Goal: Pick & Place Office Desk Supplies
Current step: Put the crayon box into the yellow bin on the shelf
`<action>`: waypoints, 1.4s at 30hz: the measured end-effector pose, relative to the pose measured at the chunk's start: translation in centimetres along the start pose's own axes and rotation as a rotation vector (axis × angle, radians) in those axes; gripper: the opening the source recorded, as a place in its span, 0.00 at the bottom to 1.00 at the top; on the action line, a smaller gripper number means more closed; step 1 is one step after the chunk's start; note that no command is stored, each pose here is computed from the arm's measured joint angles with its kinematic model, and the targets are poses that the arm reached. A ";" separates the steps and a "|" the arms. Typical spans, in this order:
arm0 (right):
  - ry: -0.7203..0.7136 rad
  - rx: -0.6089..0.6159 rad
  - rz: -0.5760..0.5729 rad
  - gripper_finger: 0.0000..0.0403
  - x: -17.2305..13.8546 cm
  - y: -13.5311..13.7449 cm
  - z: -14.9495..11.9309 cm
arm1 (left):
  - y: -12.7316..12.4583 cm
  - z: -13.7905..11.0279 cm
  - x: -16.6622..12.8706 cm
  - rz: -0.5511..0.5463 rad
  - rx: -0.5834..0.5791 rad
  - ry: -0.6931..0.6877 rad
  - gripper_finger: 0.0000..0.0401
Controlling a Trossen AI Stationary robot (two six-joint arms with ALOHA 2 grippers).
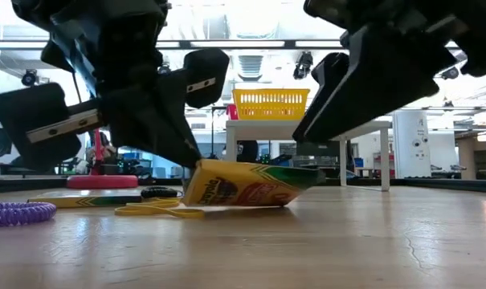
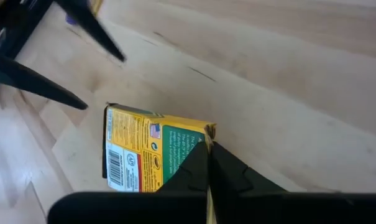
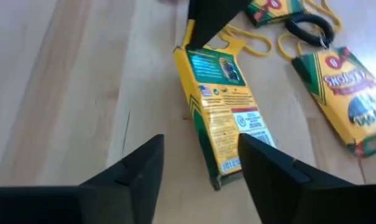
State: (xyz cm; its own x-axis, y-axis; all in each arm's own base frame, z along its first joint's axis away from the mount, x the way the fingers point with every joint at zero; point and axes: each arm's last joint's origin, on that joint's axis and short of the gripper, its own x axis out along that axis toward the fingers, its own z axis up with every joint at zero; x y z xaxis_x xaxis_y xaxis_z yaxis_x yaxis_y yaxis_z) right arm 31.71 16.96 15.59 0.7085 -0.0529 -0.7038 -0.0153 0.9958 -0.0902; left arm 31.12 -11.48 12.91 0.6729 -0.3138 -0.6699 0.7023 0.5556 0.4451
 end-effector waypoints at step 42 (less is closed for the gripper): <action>0.045 -0.143 -0.043 0.09 -2.7 -3.3 4.3 | 4.2 3.5 -9.9 0.291 -0.366 -0.146 0.26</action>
State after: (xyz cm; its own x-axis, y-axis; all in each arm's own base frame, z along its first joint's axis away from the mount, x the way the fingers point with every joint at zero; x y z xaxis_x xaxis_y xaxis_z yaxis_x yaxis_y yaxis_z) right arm 32.86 14.10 20.80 0.6782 -0.1013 -0.7279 -0.0888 0.9719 -0.2180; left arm 28.19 -8.73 23.43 0.8730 -0.1953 -0.4469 0.3700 0.8622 0.3460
